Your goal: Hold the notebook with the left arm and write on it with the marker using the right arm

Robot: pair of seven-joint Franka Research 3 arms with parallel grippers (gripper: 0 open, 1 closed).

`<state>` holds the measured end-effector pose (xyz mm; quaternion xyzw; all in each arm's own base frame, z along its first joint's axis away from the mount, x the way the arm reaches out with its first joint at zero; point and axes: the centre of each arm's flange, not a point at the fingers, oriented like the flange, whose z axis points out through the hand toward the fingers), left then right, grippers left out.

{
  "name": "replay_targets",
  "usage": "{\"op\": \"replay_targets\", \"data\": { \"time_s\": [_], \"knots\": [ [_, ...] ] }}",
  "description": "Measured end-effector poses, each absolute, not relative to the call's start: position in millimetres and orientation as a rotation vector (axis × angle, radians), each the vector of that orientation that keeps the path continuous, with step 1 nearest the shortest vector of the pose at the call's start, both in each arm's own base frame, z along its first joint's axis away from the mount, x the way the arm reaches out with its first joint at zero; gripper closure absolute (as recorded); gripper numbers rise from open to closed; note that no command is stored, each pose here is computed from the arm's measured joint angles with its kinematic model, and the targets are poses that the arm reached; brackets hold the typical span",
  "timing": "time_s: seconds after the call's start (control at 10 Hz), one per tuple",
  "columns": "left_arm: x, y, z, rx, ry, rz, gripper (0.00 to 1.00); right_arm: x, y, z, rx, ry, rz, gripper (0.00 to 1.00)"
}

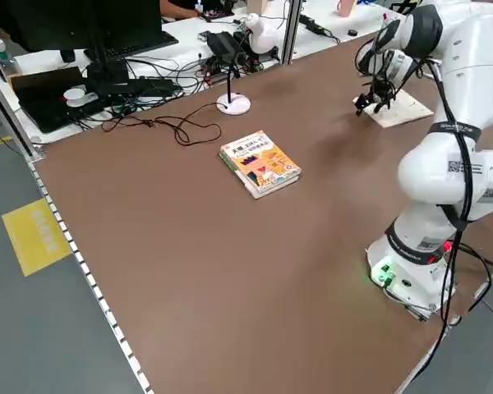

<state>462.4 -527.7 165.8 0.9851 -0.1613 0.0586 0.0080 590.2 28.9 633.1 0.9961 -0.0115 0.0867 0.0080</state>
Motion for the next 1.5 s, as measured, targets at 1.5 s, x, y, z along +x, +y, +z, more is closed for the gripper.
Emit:
{"op": "replay_targets", "data": {
  "time_s": [1.5],
  "knots": [
    [463.2, -527.2, 166.0, 3.08, -0.502, 0.185, 0.0, 550.3, 51.9, 531.9, 3.117, 0.287, 0.033, 0.0]
  ]
}}
